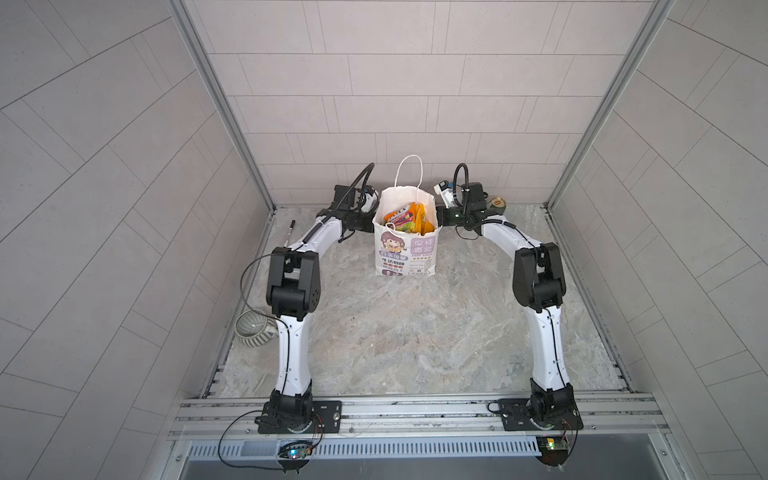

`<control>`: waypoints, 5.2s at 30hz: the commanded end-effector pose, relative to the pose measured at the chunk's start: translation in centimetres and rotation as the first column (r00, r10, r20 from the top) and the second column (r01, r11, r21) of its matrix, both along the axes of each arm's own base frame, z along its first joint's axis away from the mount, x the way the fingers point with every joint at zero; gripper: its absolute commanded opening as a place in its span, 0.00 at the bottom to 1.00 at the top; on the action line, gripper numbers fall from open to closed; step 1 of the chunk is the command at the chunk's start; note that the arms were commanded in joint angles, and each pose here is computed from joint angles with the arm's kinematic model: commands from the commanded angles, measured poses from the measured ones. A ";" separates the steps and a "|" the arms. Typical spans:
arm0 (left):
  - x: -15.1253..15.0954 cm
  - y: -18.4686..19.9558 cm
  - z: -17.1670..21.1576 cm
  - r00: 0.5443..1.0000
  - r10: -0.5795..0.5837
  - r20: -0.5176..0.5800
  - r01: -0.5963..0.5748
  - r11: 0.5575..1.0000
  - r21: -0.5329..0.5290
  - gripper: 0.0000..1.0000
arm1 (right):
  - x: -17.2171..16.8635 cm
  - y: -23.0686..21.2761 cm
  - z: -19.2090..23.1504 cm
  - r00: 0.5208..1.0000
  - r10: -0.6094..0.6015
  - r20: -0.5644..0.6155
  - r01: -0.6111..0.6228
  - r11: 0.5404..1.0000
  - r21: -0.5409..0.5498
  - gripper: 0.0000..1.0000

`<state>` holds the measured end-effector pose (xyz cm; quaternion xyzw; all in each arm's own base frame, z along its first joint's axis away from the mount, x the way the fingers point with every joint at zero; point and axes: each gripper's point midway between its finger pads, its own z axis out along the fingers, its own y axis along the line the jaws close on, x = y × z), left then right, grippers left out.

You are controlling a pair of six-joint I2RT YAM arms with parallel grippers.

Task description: Take the snacks out of the paper bag

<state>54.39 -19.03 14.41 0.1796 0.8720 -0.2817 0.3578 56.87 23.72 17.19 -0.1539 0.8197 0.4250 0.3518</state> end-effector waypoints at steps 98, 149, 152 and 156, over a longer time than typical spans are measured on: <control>-10.4 -6.1 10.5 0.786 -0.618 0.006 0.554 0.709 0.435 0.21 | -31.0 -7.8 -0.4 0.941 -0.327 0.086 0.338 0.926 -0.169 0.74; -14.9 -8.0 21.0 0.696 -0.653 0.297 0.510 0.742 0.436 0.00 | -17.4 -1.9 -8.4 0.803 -0.527 -0.280 0.521 0.848 -0.101 0.27; -16.2 -7.8 20.0 0.699 -0.660 0.274 0.523 0.734 0.434 0.00 | -18.0 -2.1 -8.0 0.828 -0.493 -0.266 0.483 0.869 -0.108 0.29; -17.1 -7.1 18.5 0.714 -0.640 0.285 0.495 0.748 0.442 0.00 | -20.1 -3.1 -7.4 0.848 -0.472 -0.241 0.440 0.880 -0.178 0.34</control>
